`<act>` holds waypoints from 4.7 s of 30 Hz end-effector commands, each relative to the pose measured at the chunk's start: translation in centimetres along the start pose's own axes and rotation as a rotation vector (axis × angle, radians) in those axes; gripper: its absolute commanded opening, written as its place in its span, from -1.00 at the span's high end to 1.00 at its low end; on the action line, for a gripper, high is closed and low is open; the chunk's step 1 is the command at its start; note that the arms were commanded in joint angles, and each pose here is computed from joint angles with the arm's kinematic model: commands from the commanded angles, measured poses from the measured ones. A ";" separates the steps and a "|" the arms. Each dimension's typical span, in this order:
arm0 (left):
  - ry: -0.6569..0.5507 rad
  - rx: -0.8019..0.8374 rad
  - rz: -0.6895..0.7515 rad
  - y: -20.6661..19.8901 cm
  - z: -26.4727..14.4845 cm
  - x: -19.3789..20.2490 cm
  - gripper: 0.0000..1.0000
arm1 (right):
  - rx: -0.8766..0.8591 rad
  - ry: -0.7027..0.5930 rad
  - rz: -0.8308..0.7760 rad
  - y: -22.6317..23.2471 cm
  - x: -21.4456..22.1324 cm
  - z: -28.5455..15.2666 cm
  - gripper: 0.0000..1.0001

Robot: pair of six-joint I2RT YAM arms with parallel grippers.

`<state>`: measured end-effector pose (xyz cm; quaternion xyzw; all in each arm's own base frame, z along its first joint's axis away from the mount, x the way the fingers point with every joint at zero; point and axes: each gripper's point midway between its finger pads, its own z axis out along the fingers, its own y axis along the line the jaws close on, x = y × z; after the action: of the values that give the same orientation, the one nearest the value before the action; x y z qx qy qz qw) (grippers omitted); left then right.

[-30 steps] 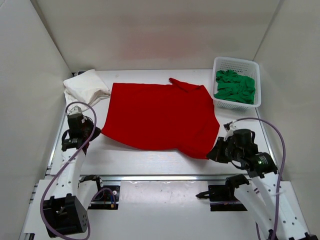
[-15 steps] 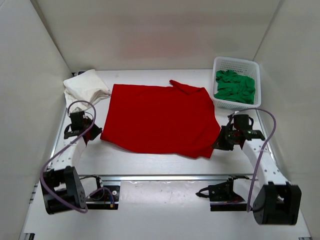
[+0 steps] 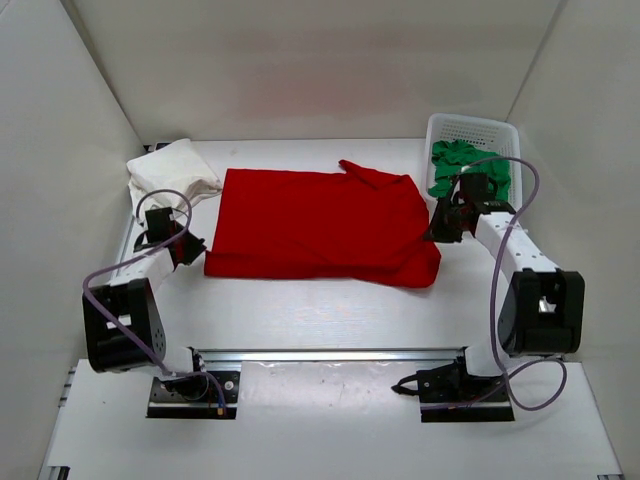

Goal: Fold and stack the t-shirts
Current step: Fold the flattened tshirt in 1/3 of the way

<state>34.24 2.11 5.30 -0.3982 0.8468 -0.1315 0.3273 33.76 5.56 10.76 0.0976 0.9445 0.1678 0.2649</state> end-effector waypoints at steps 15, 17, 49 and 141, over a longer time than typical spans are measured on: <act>-0.039 -0.002 0.029 -3.2 4.2 -3.2 1.00 | 0.056 -0.101 -0.094 0.6 -8.2 5.0 1.00; -0.042 -0.008 0.029 -3.2 4.7 -3.3 1.00 | 0.065 -0.104 -0.091 0.3 -8.6 5.1 1.00; 0.042 0.087 -0.091 0.7 -0.3 4.1 0.04 | -0.118 -0.166 0.046 1.4 1.7 -0.2 0.92; 0.233 0.485 0.535 -11.7 -5.5 17.9 0.50 | -0.378 0.045 0.074 10.3 10.5 6.0 0.30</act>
<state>28.75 -18.93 6.34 -0.0562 0.9063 -0.2609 0.3278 27.48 18.85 3.49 0.0699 0.9169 0.3199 0.2280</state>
